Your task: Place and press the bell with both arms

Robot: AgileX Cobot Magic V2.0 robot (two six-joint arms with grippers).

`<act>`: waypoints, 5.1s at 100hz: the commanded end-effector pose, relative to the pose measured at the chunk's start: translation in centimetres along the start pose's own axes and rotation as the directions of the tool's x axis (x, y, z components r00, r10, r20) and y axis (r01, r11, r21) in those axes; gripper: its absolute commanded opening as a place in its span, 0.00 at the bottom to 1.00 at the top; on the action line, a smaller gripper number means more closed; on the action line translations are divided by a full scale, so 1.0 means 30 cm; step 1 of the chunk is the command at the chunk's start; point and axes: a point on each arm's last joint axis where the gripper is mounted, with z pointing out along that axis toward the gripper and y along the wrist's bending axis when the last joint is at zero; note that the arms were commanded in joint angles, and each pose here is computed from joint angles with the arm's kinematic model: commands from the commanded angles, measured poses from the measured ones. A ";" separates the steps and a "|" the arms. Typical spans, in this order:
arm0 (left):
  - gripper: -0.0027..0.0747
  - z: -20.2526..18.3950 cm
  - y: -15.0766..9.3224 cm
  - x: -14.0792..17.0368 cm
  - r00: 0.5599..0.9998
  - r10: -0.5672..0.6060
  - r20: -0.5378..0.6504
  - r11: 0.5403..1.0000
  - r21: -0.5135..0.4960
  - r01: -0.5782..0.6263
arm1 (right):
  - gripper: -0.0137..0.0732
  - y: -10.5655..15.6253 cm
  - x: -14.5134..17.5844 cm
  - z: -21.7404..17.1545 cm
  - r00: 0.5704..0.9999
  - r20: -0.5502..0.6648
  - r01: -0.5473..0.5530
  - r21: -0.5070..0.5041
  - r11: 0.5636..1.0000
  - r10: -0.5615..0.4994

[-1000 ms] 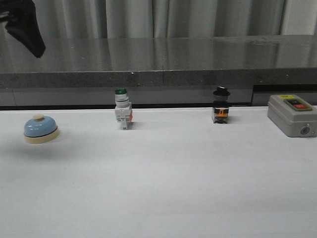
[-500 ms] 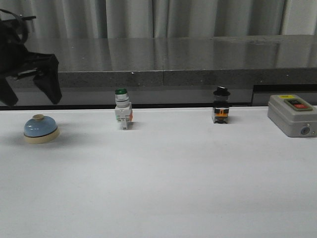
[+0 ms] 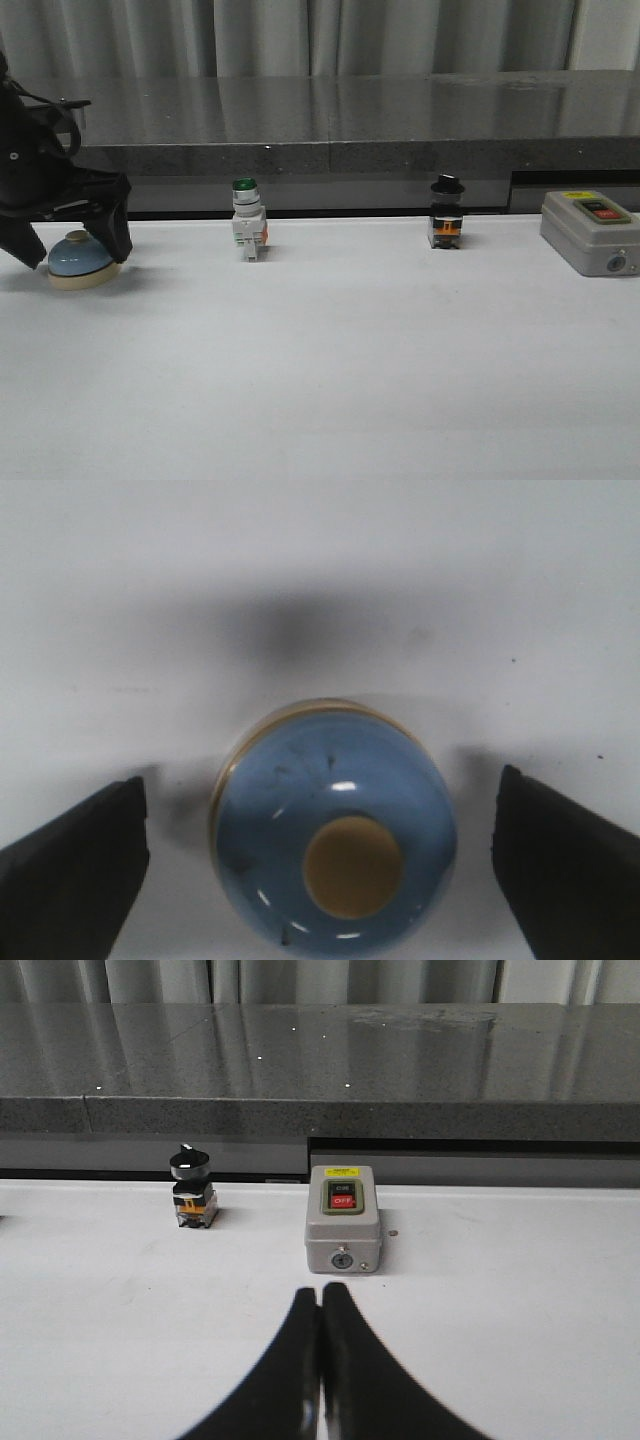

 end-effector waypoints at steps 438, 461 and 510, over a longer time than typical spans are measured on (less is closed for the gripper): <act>0.91 -0.777 -0.165 0.306 0.789 0.079 0.609 0.988 0.059 -0.144 | 0.09 -0.002 -0.044 -0.009 0.993 0.117 0.006 0.010 1.000 -0.007; 0.91 -0.859 -0.143 0.493 0.711 0.054 0.701 0.987 0.070 -0.144 | 0.09 -0.002 -0.044 -0.009 0.993 0.117 0.006 0.010 1.000 -0.007; 0.51 -0.939 -0.119 0.715 0.601 0.051 0.798 0.982 0.069 -0.174 | 0.09 -0.002 -0.044 -0.009 0.993 0.117 0.006 0.010 1.000 -0.007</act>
